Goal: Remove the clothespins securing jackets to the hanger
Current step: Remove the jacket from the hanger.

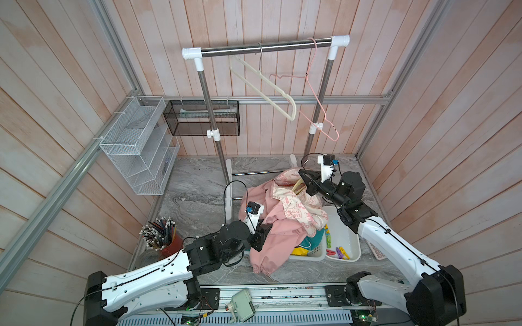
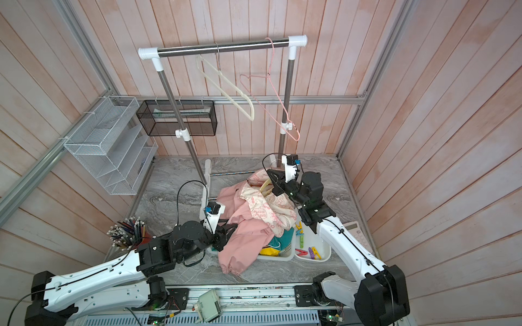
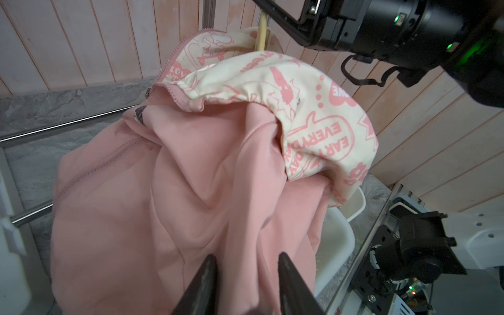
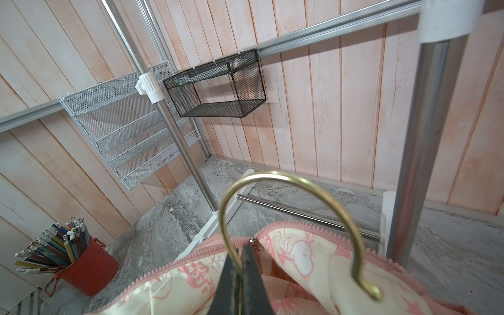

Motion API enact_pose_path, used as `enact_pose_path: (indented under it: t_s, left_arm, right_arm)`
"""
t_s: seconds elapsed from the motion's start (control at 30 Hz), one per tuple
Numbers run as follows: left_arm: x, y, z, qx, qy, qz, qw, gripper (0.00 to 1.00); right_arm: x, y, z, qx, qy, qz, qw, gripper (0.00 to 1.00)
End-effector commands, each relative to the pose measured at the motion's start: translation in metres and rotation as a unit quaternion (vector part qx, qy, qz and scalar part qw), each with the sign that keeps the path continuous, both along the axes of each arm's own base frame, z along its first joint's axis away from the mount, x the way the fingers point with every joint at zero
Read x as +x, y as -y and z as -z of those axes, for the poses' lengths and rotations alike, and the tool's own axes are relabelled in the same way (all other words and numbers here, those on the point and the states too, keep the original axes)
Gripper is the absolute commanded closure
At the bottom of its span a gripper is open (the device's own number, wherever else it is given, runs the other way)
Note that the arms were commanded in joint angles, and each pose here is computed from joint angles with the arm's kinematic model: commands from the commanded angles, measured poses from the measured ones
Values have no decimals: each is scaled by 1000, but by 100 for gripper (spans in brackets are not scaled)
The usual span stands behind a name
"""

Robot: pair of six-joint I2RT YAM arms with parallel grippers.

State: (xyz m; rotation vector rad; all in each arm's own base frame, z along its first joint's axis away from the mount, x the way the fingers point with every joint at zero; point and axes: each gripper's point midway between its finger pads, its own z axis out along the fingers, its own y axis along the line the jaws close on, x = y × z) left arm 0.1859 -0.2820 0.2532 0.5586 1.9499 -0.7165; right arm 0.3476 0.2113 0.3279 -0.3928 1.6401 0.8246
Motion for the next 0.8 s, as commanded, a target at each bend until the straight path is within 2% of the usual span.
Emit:
enact_pose_path:
  t_s: [0.0,0.1,0.23,0.77]
  left_arm:
    - [0,4,6,2,-4,7,1000,73]
    - [0,3,6,4,-2,6,1000,87]
    - [0,-4,5,-2,2,-4,1000,100]
    - [-2,-40,-10,-40,24,-47,998,100]
  right_arm:
    - [3,1,-16,7,12,4,1000,100]
    - [5,3,-14,2,9,10,1000,100]
    - [10,7,-13,-1,3,22,1000,100]
    - [35,34,-4,-9,-19,70,997,100]
